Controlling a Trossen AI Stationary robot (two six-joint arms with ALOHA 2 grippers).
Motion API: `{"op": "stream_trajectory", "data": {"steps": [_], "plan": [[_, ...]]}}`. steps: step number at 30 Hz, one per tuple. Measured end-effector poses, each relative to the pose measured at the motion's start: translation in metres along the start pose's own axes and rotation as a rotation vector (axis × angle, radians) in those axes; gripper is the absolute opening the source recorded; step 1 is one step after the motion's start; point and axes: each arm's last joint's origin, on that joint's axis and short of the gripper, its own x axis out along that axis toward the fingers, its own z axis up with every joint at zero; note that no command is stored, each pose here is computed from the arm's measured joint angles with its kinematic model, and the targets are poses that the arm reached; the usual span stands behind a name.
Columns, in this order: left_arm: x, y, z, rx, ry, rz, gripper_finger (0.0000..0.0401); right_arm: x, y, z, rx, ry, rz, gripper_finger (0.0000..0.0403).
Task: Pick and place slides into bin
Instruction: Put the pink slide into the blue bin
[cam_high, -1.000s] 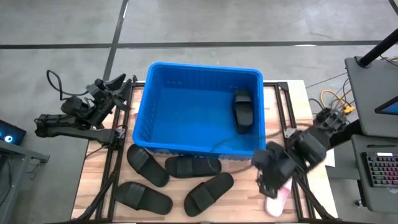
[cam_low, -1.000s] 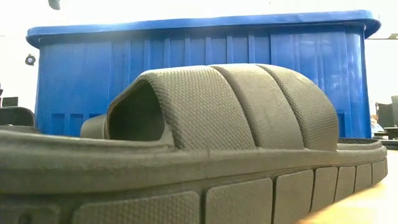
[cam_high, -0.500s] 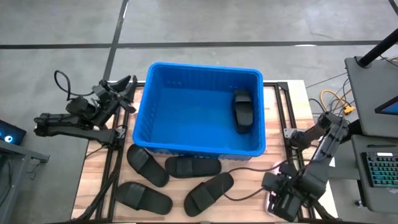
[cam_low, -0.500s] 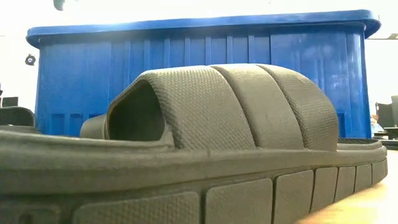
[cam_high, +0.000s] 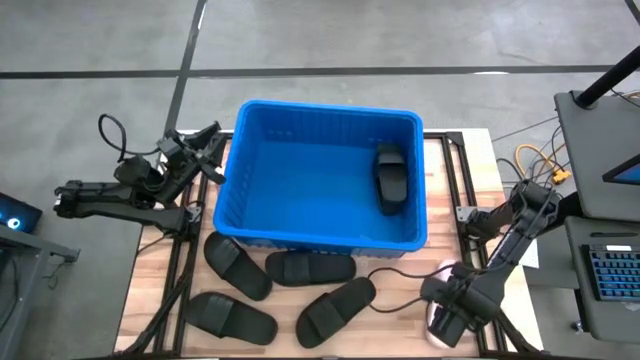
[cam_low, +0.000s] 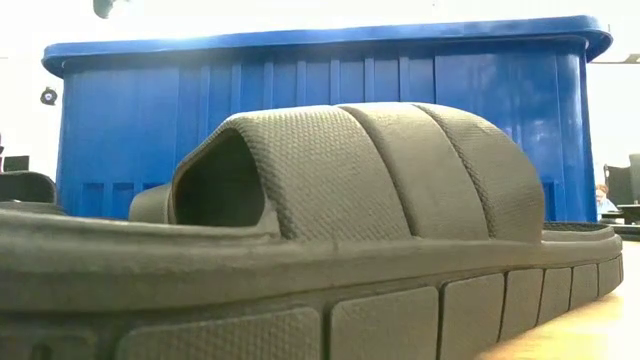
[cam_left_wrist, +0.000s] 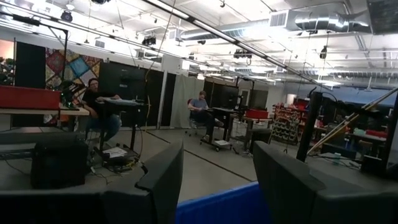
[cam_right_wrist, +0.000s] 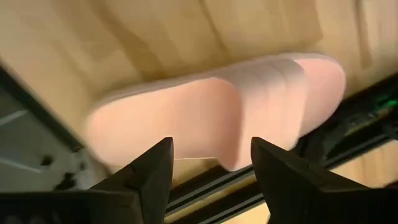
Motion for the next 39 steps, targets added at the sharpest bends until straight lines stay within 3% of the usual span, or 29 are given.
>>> {"op": "stream_trajectory", "data": {"steps": [12,21,25,33,36,39], "plan": [[-0.001,0.000,-0.006,0.054,0.047,-0.006,0.0180,0.040,-0.016,0.002,-0.038,0.018,-0.121,0.0206],[0.000,0.000,-0.006,0.055,0.048,-0.005,0.0180,0.077,-0.026,0.004,-0.030,0.025,-0.125,0.0205],[-0.001,0.000,-0.006,0.053,0.047,-0.005,0.0180,0.087,-0.034,0.004,0.025,0.028,-0.168,0.0205],[-0.001,0.001,-0.005,0.048,0.043,-0.003,0.0180,0.095,-0.040,0.004,0.003,0.034,-0.191,0.0204],[-0.001,0.001,-0.005,0.046,0.041,-0.002,0.0180,0.094,-0.040,0.004,-0.010,0.036,-0.194,0.0185],[-0.002,0.002,-0.004,0.042,0.037,-0.002,0.0180,0.094,-0.041,0.004,-0.012,0.039,-0.210,0.0134]]}}
